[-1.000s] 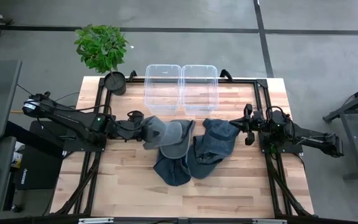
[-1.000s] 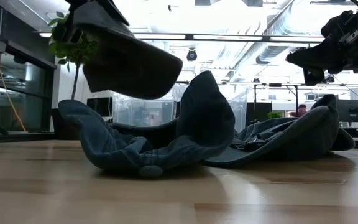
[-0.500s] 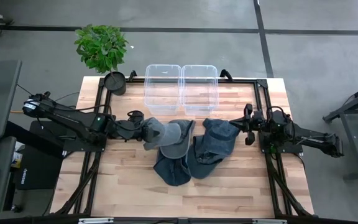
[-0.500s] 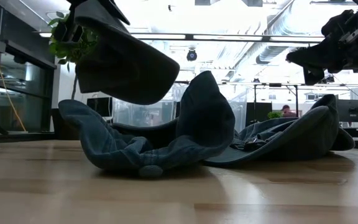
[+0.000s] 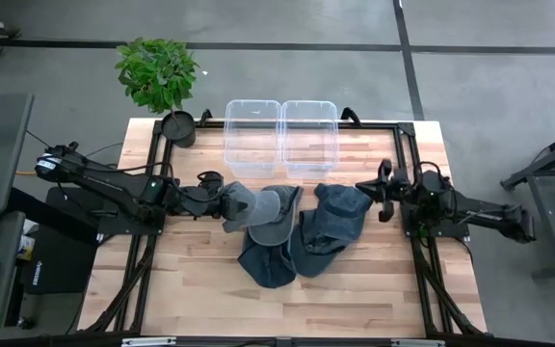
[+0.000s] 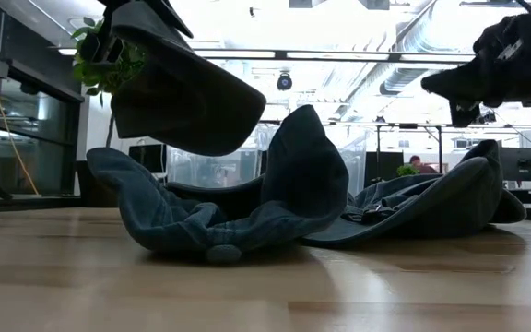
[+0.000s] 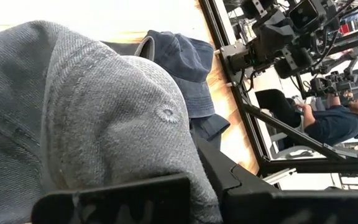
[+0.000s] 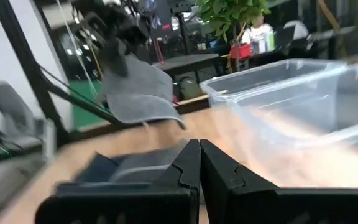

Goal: Pick & Place hat
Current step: Put the left gray cap into the right transparent bin

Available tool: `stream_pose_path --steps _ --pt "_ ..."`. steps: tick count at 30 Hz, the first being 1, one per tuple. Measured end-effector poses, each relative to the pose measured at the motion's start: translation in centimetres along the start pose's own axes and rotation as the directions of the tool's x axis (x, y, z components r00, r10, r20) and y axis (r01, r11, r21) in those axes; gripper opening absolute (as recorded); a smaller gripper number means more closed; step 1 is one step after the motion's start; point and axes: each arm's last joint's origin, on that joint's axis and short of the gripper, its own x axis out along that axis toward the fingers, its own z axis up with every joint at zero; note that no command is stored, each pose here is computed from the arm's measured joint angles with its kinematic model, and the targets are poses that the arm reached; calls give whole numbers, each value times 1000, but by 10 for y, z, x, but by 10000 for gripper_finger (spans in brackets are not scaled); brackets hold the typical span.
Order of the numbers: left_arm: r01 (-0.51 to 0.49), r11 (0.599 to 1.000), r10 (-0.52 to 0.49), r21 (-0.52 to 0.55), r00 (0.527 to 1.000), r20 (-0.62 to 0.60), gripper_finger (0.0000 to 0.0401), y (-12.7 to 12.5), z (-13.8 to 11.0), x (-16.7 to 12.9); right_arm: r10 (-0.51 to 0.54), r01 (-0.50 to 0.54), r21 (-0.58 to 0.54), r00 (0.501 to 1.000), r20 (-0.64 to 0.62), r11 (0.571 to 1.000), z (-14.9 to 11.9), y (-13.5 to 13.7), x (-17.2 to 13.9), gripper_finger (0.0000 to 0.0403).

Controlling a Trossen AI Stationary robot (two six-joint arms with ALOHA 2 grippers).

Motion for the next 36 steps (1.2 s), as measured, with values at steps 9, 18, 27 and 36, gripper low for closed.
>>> stream_pose_path --steps 9,18,27,36 --pt "21 1000 -21 -13 1000 5 0 -2 1 0 -24 -6 -342 996 -83 940 4 -1 18 34" --pt "41 999 -41 -26 999 10 0 -4 1 0 -2 -67 -544 992 -125 836 20 5 53 187" --pt "49 998 -49 -33 999 8 0 -5 1 0 89 -194 -724 979 -181 662 18 18 94 267" --pt "93 995 -92 -47 996 16 0 -10 2 -1 109 -273 -762 959 -260 587 11 26 154 271"
